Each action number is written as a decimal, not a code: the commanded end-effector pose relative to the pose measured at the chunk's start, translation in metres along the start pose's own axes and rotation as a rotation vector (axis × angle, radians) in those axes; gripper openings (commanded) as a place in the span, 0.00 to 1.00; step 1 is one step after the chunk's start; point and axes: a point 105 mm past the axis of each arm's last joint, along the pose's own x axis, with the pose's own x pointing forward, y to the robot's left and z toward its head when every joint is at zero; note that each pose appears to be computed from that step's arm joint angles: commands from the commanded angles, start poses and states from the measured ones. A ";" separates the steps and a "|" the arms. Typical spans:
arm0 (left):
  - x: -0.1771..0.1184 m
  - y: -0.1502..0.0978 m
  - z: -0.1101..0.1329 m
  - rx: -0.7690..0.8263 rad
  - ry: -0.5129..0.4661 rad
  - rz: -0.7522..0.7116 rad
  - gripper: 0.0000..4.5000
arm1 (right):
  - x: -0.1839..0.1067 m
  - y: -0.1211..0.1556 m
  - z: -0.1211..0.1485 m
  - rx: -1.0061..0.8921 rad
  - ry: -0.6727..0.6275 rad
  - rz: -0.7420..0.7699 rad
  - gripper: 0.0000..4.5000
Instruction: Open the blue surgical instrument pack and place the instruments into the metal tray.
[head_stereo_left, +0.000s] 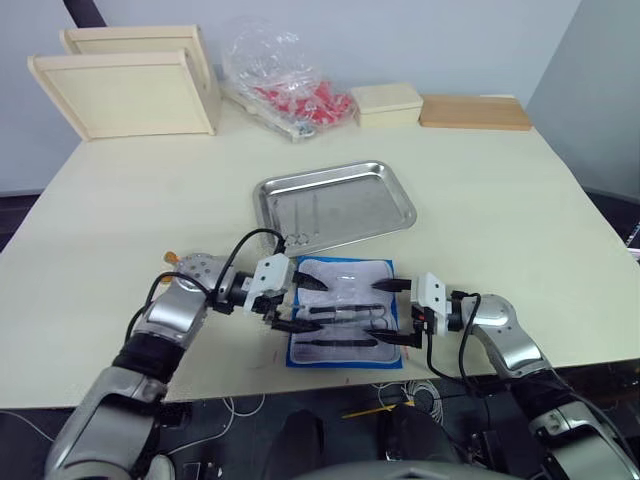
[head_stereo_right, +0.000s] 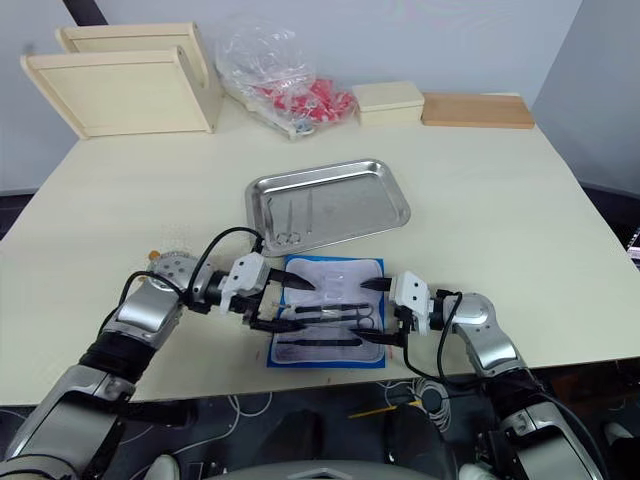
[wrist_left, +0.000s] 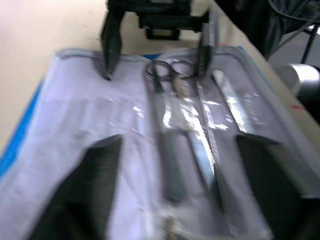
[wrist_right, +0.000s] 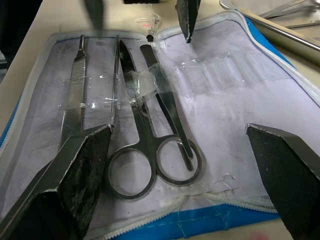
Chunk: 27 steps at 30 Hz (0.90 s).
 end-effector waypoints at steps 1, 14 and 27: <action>0.001 0.009 0.004 0.038 -0.004 0.030 0.68 | -0.008 0.029 -0.065 0.203 0.200 0.016 1.00; 0.006 0.013 -0.008 0.047 0.033 0.003 0.68 | -0.009 0.028 -0.065 0.203 0.200 0.003 1.00; 0.009 -0.001 -0.018 0.021 0.062 -0.082 0.04 | -0.008 0.028 -0.064 0.201 0.199 0.007 1.00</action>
